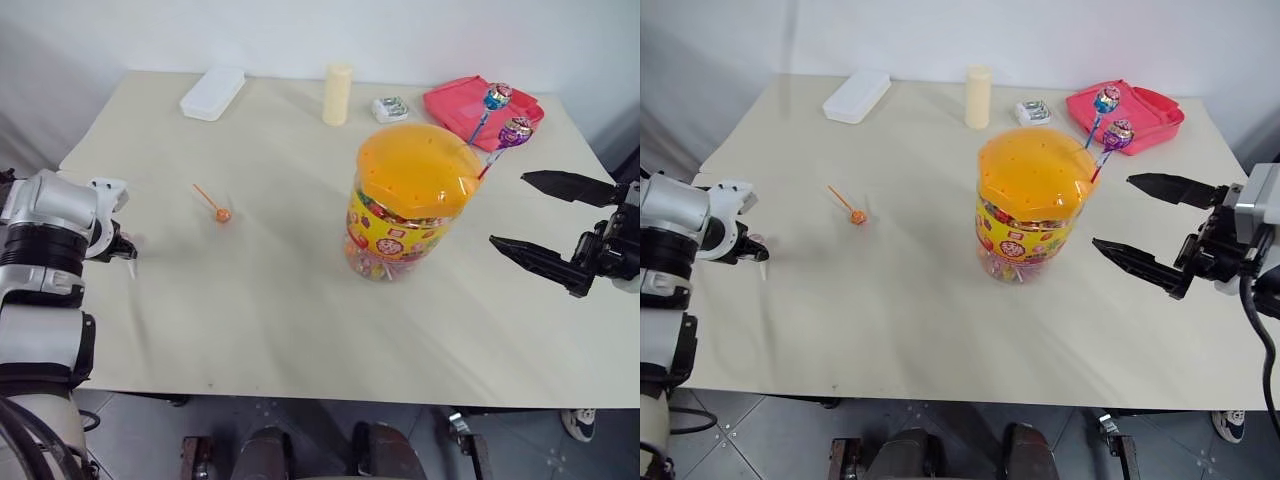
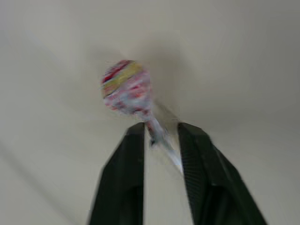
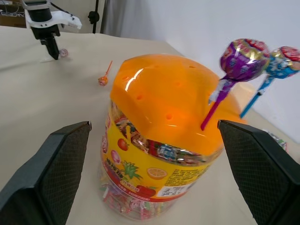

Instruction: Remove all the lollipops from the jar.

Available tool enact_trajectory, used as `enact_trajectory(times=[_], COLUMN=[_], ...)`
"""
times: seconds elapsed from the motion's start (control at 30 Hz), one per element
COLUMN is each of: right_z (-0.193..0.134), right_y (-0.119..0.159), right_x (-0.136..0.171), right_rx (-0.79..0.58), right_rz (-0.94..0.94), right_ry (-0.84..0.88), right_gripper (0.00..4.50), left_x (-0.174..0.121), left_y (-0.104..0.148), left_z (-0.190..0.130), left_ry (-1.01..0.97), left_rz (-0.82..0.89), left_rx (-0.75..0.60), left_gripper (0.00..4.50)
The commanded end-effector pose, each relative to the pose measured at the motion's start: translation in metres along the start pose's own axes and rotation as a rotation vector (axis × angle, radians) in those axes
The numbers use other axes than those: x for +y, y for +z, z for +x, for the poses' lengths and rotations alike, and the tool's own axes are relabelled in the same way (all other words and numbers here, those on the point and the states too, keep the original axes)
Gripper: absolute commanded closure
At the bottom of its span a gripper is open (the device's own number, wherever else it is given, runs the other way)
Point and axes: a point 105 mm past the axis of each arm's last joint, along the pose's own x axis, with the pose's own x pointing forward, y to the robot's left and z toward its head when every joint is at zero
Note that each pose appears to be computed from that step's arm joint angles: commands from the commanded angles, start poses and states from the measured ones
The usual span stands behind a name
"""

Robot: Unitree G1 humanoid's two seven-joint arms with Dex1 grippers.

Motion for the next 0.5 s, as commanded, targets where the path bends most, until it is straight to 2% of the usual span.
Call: enact_trajectory(times=[0.03, 0.17, 0.27, 0.37, 0.43, 0.5], right_z=[-0.002, -0.006, -0.01, -0.013, -0.013, -0.012], right_y=[0.008, 0.009, 0.009, 0.009, 0.007, 0.007], right_x=[-0.002, -0.004, -0.006, -0.009, -0.01, -0.012], right_rx=[-0.016, -0.006, 0.006, 0.023, 0.036, 0.046], right_rz=[-0.042, -0.052, -0.065, -0.066, -0.057, -0.04], right_ry=[0.005, -0.002, -0.013, -0.036, -0.056, -0.088], right_gripper=[0.0, 0.0, 0.0, 0.0, 0.0, 0.0], left_x=[0.004, 0.01, 0.002, -0.028, -0.055, -0.08], left_y=[0.019, 0.036, 0.053, 0.078, 0.083, 0.091], left_z=[-0.037, -0.07, -0.091, -0.112, -0.118, -0.126], left_ry=[0.009, 0.027, -0.009, -0.15, -0.276, -0.397], left_rz=[0.037, 0.089, 0.187, 0.38, 0.522, 0.658], left_rx=[-0.11, -0.215, -0.301, -0.483, -0.581, -0.739], left_gripper=[2.16, 0.92, 0.03, 0.03, 0.03, 0.03])
